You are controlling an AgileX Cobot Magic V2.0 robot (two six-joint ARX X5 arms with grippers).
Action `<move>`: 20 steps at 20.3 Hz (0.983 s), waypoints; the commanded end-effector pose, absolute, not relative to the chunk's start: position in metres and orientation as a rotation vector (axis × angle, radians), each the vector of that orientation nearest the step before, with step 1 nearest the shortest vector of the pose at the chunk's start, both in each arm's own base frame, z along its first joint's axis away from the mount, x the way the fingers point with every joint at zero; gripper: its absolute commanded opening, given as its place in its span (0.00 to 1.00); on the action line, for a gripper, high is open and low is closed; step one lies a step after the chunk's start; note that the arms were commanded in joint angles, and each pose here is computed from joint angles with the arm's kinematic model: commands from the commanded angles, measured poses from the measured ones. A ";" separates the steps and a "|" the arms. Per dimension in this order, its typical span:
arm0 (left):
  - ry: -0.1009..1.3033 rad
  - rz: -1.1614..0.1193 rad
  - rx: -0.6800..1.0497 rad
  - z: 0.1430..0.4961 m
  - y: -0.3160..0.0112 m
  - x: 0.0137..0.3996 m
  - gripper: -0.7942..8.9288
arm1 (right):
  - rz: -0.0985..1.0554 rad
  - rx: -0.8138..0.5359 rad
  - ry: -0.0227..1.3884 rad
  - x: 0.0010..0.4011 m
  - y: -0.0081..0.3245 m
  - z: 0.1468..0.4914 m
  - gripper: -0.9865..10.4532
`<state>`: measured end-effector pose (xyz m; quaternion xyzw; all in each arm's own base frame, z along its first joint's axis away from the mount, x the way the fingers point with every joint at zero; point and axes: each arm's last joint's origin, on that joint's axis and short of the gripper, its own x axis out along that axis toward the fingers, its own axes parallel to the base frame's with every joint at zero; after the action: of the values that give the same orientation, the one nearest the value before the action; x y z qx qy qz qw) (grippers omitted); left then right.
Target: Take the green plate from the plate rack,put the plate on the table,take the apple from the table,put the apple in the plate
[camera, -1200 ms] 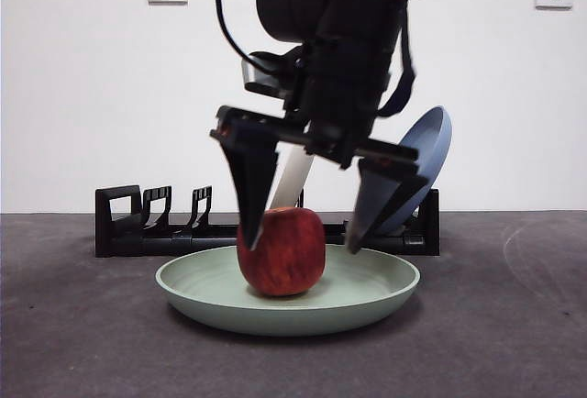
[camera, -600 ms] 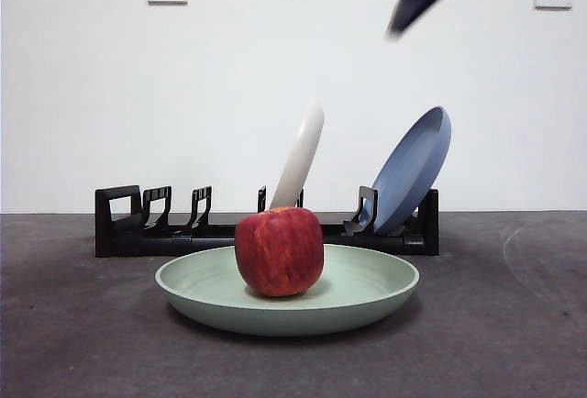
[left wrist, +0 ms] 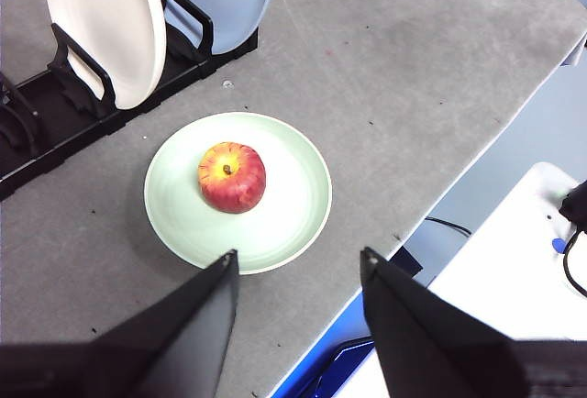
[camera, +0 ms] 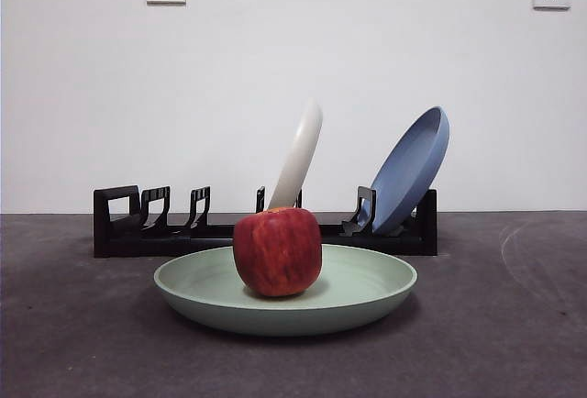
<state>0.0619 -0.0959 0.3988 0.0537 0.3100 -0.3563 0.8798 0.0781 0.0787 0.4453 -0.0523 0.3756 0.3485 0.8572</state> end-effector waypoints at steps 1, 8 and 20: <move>0.628 -0.745 0.109 0.399 -0.096 0.062 0.31 | 0.730 -0.101 0.826 0.075 0.077 0.441 0.60; 0.623 -0.753 0.097 0.400 -0.096 0.062 0.31 | 0.757 -0.116 0.925 0.081 0.085 0.420 0.40; 0.649 -0.822 0.093 0.400 -0.097 0.060 0.07 | 0.728 -0.164 1.021 0.088 0.091 0.393 0.08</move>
<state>0.0603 -0.0973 0.4001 0.0414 0.3135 -0.3884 0.8655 0.0895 0.0921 0.3964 -0.0700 0.4650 0.3447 0.8125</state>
